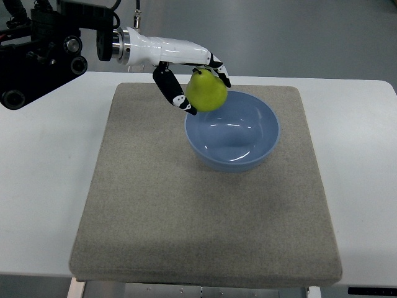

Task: Place pear in bowl with left hand
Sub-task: 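Lift the pear with the left hand and carry it toward the bowl, then lower the pear into the blue bowl with the left hand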

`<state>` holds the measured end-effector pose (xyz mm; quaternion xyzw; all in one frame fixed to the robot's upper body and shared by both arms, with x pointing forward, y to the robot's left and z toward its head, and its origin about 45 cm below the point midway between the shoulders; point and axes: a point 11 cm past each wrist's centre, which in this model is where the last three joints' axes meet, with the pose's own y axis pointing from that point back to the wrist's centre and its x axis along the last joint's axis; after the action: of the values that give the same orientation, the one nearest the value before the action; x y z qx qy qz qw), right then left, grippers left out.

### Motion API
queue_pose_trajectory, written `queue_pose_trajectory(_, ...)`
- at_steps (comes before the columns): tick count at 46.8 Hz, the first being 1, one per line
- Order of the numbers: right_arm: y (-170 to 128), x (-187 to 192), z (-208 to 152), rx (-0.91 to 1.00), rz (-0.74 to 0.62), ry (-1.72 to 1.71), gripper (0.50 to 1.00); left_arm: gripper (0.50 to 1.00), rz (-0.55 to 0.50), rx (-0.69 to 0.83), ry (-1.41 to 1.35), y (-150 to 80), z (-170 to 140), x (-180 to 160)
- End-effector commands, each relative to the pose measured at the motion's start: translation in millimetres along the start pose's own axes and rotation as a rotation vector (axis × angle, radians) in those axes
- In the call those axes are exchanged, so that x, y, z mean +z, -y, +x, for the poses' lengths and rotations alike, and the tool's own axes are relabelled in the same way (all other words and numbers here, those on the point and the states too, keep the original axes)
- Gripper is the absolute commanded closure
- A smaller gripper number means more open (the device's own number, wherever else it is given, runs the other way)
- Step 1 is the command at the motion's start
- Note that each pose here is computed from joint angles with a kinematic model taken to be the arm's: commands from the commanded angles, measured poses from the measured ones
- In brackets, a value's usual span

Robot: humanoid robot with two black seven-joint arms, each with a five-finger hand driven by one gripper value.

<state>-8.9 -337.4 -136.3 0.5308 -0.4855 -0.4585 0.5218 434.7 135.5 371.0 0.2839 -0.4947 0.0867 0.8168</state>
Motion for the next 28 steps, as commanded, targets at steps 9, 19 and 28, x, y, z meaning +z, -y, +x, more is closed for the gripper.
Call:
queue_pose_trajectory(9,0,0,0,0.000,0.001,0.000,0.574,1.000,-0.024,-0.025,-0.027,27,-17,5)
queue_pose_trajectory(19,0,0,0,0.000,-0.001,0.000,0.574,1.000,-0.032,-0.043,-0.067,48,-35,4)
queue_pose_trajectory(28,0,0,0,0.000,-0.001,0.000,0.574,1.000,0.005,-0.048,-0.104,55,-45,-10)
